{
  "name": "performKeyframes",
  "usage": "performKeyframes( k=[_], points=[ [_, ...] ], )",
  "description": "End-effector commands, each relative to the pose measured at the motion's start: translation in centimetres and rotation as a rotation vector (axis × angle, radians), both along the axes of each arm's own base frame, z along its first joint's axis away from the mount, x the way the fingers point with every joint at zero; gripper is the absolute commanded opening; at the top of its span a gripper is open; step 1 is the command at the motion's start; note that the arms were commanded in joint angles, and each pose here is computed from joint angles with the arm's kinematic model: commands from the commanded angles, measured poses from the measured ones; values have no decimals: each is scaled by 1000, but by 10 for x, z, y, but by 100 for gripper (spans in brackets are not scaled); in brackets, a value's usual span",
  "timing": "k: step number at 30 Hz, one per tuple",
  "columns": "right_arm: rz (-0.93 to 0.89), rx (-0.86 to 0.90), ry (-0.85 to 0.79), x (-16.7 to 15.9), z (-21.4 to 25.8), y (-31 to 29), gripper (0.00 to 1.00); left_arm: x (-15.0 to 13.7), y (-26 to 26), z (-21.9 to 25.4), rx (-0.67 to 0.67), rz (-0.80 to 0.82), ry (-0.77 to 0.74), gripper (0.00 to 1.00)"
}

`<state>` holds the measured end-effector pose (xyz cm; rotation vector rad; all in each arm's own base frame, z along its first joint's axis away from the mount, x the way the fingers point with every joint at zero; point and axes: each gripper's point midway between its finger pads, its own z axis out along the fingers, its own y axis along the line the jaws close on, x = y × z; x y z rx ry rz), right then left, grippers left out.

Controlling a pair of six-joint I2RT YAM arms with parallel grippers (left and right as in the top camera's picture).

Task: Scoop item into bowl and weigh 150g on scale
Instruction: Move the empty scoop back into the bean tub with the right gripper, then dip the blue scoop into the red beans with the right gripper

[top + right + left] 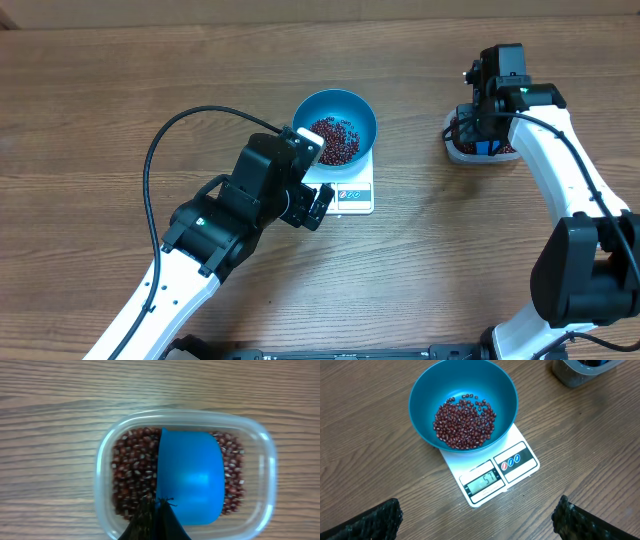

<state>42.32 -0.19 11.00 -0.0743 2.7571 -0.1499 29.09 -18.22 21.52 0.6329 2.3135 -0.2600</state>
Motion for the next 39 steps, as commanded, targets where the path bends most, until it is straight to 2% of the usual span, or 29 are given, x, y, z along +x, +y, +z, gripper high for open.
performKeyframes(
  k=[1, 7, 12, 26, 39],
  points=[
    [31, 129, -8, 6, 2, 23, 4, 4, -3, 13, -28, 0, -21, 100],
    [-16, 234, -6, 5, 3, 20, 4, 4, -3, 13, -28, 0, -21, 100],
    [-176, 332, -16, 5, 4, -16, 4, 4, -3, 13, -27, 0, -21, 100],
    [-264, 717, 53, -16, -12, -34, 4, 4, -3, 13, -28, 0, -21, 100],
    [-321, 815, 66, -15, -5, -24, 4, 4, -3, 12, -27, 0, -20, 100]
  ],
)
